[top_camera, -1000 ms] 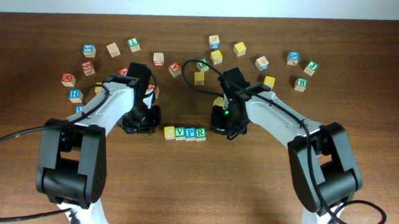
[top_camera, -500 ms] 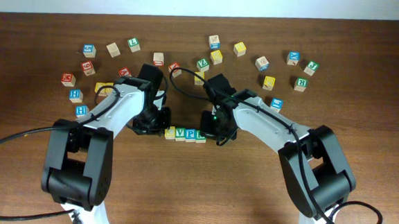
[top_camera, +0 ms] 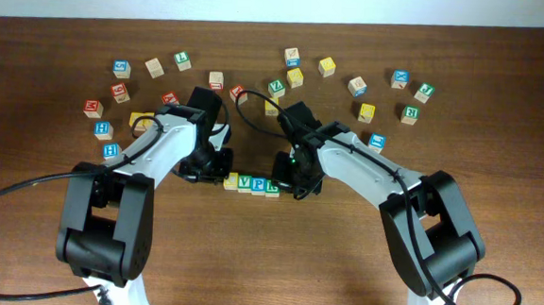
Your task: Spell out CVPR
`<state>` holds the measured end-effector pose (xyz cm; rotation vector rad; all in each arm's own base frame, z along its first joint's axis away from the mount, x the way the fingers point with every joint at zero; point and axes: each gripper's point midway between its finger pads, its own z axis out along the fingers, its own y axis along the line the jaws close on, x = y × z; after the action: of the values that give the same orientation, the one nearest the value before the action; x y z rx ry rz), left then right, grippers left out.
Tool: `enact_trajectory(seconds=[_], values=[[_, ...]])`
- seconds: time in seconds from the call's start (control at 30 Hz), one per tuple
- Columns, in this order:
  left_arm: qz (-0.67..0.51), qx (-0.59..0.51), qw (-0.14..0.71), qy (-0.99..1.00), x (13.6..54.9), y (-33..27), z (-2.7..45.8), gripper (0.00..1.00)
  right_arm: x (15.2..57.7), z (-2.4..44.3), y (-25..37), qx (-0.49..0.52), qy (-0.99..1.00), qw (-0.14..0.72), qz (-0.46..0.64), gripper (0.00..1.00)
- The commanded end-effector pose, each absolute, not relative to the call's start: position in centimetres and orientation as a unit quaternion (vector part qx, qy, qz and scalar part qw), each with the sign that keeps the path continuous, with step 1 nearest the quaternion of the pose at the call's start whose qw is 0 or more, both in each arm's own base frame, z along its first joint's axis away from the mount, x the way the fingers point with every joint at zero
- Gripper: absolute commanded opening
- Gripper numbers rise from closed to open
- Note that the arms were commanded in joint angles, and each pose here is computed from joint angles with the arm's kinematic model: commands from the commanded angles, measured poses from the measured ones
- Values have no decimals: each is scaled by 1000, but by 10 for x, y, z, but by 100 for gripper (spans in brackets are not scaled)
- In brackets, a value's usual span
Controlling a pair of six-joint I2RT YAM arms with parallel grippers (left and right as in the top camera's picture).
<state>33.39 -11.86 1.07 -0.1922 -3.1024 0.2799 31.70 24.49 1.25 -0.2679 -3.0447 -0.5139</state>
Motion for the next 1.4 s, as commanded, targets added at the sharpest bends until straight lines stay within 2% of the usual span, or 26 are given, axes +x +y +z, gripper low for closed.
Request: enact_trajectory(seconds=[0.0,0.07,0.17,0.23,0.33,0.43,0.5,0.57,0.63,0.7,0.83,1.13,1.37], values=[[106,-63,13,-992,335,-127,12,6,312,9,250,-81,-983,26,-166,4],[106,-60,10,-992,340,-125,19,11,311,9,249,-80,-983,28,-164,4],[107,-46,7,-993,348,-117,28,9,309,9,247,-79,-984,31,-159,4],[106,-34,12,-994,349,-108,32,12,310,6,239,-71,-988,21,-136,5],[105,-27,20,-994,346,-103,32,9,312,5,235,-72,-989,15,-126,6],[105,-27,20,-994,346,-103,32,2,324,6,228,-70,-990,-4,-122,6],[108,-28,1,-994,358,-105,41,0,326,5,213,-92,-989,8,-118,6],[142,-34,-36,-989,381,-119,61,0,311,8,210,-38,-987,50,-146,6],[160,-4,-61,-985,395,-126,63,0,285,8,207,-27,-987,95,-124,4],[165,8,-71,-984,402,-133,60,0,276,8,215,-12,-988,100,-120,4],[163,-18,-52,-985,396,-157,38,0,282,7,224,-15,-988,83,-126,4],[141,4,15,-990,365,-147,15,0,296,8,231,-11,-988,56,-143,4],[136,11,35,-990,355,-145,13,0,304,8,222,-27,-988,51,-145,4]])
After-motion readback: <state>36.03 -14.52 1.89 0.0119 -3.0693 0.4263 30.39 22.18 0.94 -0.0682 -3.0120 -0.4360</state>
